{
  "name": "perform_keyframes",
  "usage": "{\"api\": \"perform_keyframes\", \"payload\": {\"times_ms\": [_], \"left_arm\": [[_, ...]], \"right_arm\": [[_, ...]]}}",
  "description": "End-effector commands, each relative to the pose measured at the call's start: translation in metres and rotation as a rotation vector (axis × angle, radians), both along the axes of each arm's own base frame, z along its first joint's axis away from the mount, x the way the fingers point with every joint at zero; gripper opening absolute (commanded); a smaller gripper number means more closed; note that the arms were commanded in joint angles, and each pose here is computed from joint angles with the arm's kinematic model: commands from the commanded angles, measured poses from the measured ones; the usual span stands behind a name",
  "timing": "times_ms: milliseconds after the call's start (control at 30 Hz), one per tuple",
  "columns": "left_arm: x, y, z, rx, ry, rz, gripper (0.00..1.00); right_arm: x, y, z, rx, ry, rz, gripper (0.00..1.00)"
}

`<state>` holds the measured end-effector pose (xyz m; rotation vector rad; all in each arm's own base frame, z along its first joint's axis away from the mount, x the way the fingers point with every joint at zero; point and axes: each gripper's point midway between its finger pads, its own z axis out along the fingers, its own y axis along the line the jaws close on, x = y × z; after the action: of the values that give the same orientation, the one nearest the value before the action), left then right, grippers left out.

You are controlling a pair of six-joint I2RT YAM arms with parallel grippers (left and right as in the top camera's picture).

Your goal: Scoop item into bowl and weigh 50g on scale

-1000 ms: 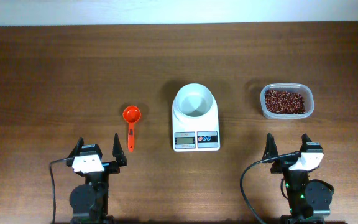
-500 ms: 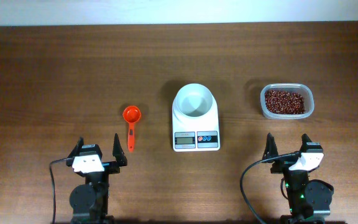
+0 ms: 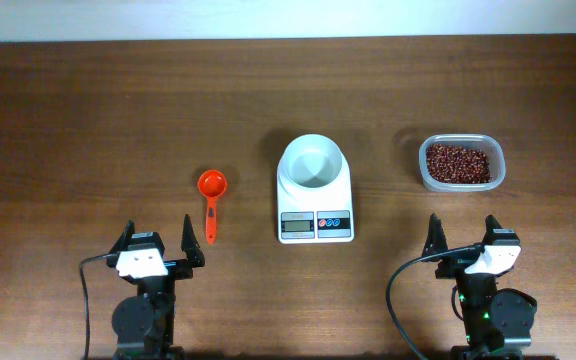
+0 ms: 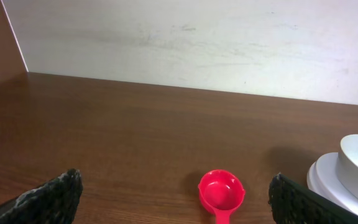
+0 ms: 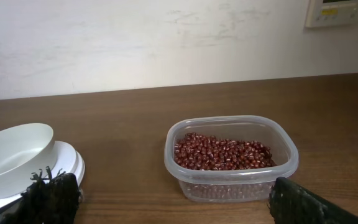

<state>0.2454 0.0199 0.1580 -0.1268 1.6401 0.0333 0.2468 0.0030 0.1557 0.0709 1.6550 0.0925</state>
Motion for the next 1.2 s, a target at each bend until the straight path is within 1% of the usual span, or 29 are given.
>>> {"api": "perform_keyframes", "payload": {"times_ms": [0, 767, 967, 1033, 1100, 1167], "left_arm": [[0.0, -0.001, -0.003, 0.015, 0.011, -0.009, 0.98], [0.0, -0.001, -0.003, 0.015, 0.011, -0.009, 0.98], [0.001, -0.002, 0.003, 0.015, -0.013, -0.012, 0.99], [-0.001, -0.037, 0.03, 0.015, -0.102, -0.22, 0.98], [-0.008, -0.042, 0.058, 0.02, -0.123, -0.245, 0.99], [-0.014, -0.042, 0.089, 0.068, -0.113, -0.244, 0.99]], "right_arm": [[0.0, 0.001, -0.003, 0.003, 0.009, 0.002, 0.99], [0.0, 0.001, -0.003, 0.003, 0.009, 0.002, 0.99], [0.0, 0.001, -0.003, 0.003, 0.009, 0.002, 0.99], [0.0, 0.001, -0.003, 0.003, 0.009, 0.002, 0.99], [0.0, 0.001, -0.003, 0.003, 0.009, 0.002, 0.98], [0.0, 0.001, -0.003, 0.003, 0.009, 0.002, 0.99]]}}
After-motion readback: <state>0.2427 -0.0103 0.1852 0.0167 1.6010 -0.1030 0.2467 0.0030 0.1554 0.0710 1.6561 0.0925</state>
